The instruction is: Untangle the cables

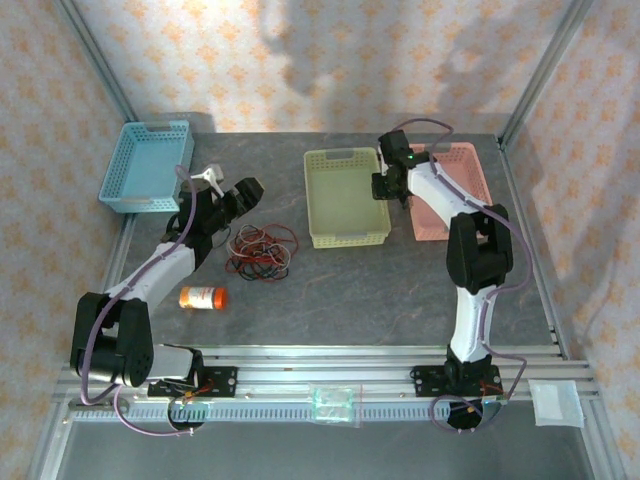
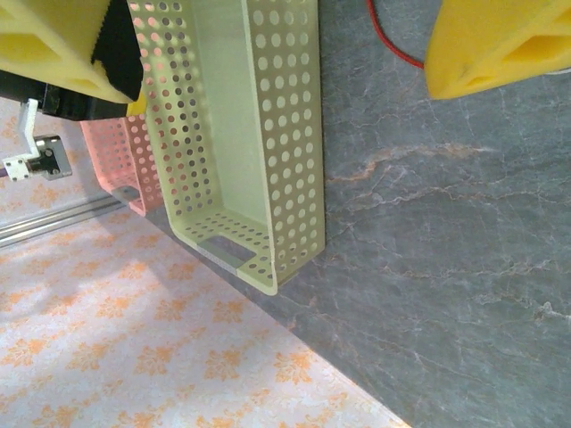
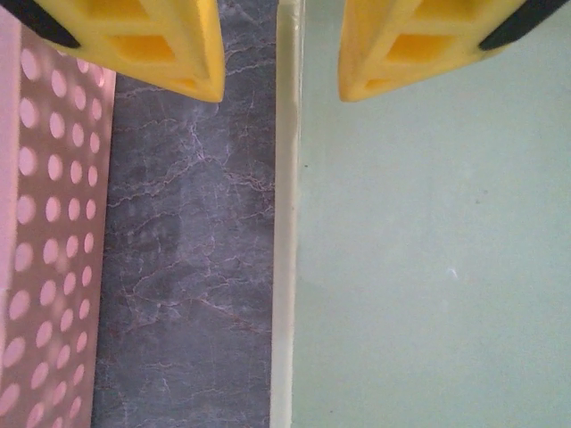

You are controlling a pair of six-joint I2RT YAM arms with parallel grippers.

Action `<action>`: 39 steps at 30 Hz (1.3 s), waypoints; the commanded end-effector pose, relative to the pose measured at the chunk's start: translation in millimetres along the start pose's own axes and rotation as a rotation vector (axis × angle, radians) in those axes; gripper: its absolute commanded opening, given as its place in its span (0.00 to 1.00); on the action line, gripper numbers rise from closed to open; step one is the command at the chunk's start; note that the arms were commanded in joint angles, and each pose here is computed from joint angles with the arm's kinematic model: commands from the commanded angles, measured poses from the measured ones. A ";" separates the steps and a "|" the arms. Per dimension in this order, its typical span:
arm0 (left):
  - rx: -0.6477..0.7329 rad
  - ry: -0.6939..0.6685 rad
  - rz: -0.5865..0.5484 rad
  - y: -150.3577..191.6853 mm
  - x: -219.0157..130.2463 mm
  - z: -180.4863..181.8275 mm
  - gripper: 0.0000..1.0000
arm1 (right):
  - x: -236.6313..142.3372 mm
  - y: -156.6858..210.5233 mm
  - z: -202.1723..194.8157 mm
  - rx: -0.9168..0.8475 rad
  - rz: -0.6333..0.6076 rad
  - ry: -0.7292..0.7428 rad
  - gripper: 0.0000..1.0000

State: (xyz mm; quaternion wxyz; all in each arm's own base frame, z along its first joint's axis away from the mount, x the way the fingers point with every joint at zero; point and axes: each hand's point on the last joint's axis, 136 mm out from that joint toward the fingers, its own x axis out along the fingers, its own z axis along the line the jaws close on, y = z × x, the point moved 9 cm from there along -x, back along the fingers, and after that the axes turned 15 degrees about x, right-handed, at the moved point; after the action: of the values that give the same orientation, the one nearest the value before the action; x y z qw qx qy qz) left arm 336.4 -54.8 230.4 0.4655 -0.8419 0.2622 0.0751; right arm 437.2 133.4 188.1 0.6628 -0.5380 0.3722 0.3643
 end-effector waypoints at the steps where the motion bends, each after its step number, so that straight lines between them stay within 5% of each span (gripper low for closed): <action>1: 0.004 0.028 -0.038 -5.3 -5.8 -3.3 0.84 | 8.7 -3.9 1.0 0.009 0.005 0.036 0.36; 18: 0.015 0.045 -0.009 0.4 0.4 -3.5 0.84 | 12.1 -3.6 2.1 0.006 0.021 0.038 0.11; 39: 0.112 0.154 0.168 42.7 50.9 -48.1 0.85 | -18.3 7.1 -35.4 0.024 -0.025 0.198 0.08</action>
State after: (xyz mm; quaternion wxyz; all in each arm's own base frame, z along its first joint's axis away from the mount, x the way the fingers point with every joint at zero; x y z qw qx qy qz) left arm 347.7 -124.7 195.7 0.4750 -0.7944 0.3724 0.0678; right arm 427.6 112.7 185.1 0.6434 -0.5545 0.4156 0.3253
